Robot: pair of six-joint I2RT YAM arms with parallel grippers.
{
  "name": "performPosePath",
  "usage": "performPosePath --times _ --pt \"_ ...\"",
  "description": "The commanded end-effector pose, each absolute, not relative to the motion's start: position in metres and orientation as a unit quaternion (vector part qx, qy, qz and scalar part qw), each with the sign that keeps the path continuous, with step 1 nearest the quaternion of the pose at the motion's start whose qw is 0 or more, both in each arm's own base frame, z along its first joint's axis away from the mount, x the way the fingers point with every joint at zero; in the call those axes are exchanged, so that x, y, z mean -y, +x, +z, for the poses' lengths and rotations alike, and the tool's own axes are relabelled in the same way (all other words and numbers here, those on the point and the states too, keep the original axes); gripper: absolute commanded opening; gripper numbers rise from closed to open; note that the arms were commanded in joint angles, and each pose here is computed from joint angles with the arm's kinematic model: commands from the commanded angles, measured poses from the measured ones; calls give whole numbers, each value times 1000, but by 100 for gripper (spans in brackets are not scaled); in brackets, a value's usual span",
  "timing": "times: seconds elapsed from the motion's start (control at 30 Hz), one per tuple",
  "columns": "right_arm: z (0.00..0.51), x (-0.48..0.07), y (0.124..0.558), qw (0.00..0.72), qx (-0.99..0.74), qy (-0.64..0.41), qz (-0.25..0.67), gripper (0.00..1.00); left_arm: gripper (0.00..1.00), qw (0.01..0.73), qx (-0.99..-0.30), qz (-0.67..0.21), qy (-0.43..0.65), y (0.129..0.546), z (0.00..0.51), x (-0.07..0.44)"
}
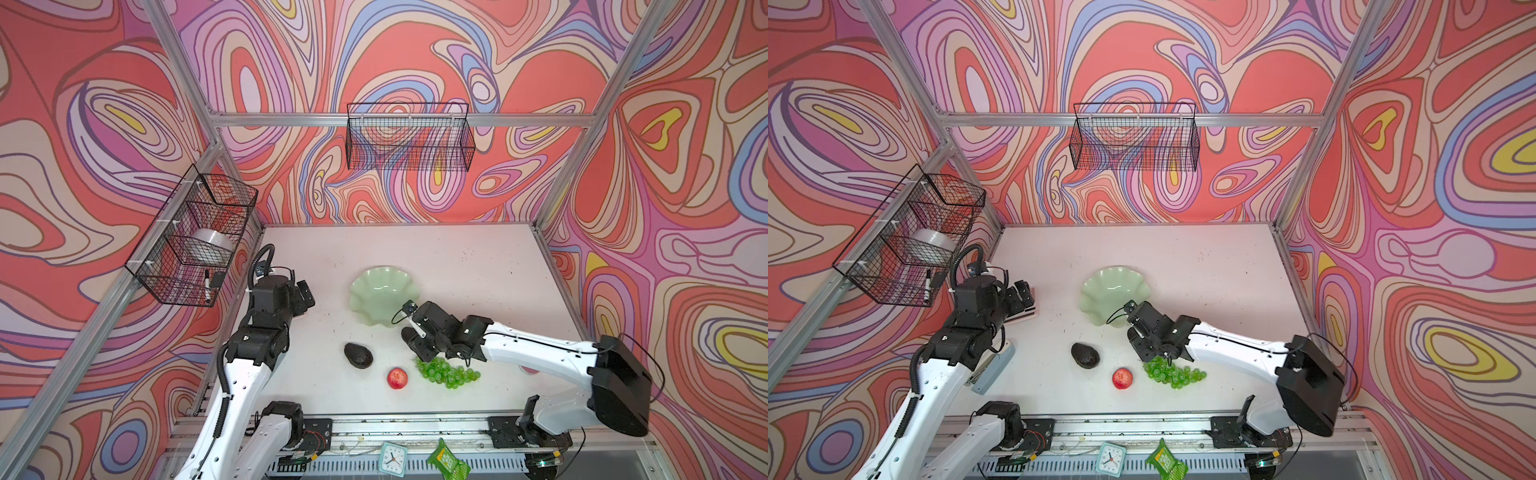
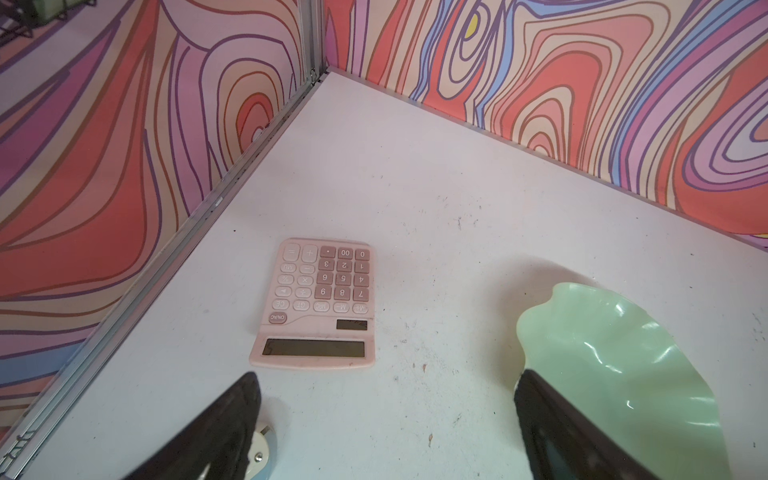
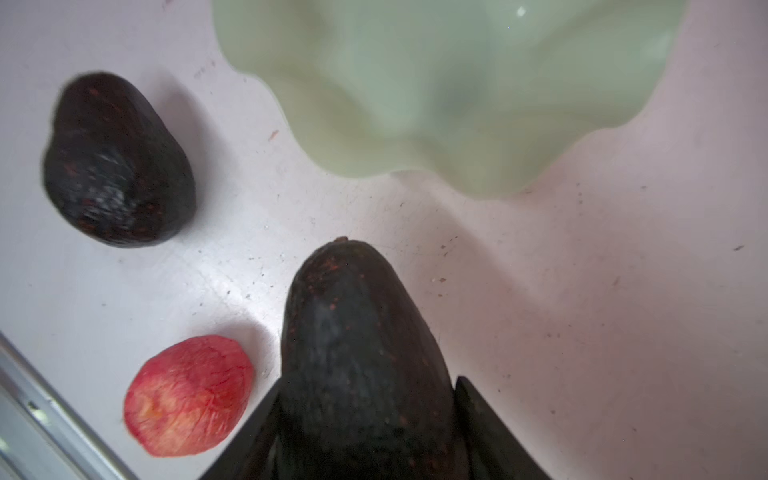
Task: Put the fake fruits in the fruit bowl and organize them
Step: 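Lift the avocado with the right gripper and lower it into the green bowl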
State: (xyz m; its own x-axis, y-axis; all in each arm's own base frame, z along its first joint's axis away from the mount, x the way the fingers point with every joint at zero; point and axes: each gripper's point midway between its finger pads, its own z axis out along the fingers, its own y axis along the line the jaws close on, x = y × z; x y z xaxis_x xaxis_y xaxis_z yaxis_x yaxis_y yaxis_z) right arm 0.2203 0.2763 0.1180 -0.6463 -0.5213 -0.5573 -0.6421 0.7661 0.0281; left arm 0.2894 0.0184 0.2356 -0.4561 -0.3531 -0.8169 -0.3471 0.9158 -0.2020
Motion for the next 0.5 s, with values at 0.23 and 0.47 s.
performPosePath --times 0.23,0.47 --pt "173 -350 303 352 -875 -321 87 42 95 461 -861 -2 -215 281 224 -20" --pt "144 -380 365 345 -879 -319 88 41 95 468 -855 -1 -222 278 225 -23"
